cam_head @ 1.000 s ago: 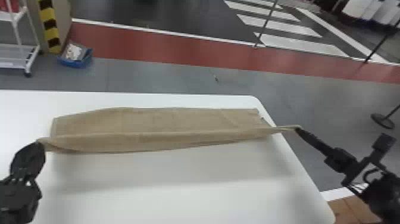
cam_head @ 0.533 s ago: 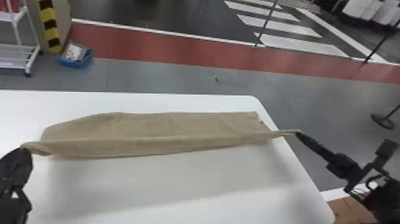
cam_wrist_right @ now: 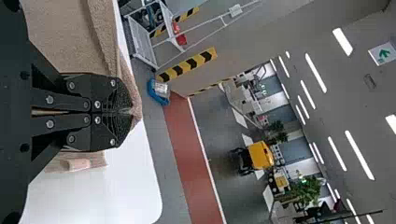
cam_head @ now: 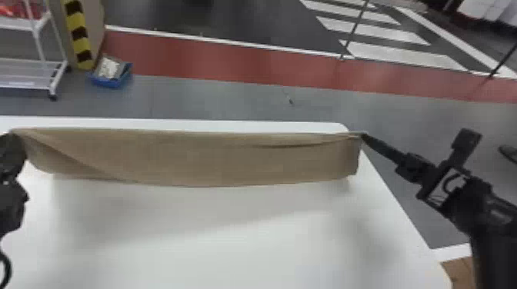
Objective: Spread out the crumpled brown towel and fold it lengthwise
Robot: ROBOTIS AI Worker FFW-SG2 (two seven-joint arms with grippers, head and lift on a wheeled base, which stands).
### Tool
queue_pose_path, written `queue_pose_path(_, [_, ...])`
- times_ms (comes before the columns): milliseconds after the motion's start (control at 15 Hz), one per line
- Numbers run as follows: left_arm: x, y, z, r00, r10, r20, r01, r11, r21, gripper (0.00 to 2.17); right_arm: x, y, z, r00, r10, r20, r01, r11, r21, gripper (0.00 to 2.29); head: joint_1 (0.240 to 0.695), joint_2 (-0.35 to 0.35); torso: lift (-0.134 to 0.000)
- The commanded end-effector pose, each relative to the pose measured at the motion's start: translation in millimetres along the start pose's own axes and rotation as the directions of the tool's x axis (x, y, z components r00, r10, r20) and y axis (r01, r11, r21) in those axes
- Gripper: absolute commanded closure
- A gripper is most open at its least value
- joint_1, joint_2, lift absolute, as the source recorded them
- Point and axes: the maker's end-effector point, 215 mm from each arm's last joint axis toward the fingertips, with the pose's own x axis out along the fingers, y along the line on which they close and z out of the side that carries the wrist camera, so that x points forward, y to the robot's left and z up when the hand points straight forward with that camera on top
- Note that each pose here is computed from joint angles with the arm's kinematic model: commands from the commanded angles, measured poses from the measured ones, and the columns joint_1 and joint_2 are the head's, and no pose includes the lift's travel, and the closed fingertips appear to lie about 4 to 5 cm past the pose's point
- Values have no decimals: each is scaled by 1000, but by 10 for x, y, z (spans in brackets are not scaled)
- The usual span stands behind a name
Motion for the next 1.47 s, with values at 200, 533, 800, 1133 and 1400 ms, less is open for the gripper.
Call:
queue_pose_path(200, [871,481,376,999,32,27,-31,999,-25,1423,980,574,708,1000,15,18,-13,997,-79,1298,644,-141,-124])
queue_pose_path(533, [1408,654,1128,995,12,95,-4,997,-79,1423,1415,811,1386,996,48,75,-46,998,-33,1298,500,-73,-124])
queue_pose_path(800, [1504,588,1227,998,-26,55,30,997,-71,1423,1364,774,1405,997,54,61,-53,998,-21,1298,425,-61,-124])
queue_pose_path(1133, [603,441,139,998,-63,-25,62,996,-58,1423,595,471,394,994,99,-42,-97,994,53,1298,517,-79,-124])
queue_pose_path(1400, [43,461,-357,991,-60,-121,58,998,-14,1423,-116,201,-97,993,90,-82,-80,990,116,1298,664,-115,-124])
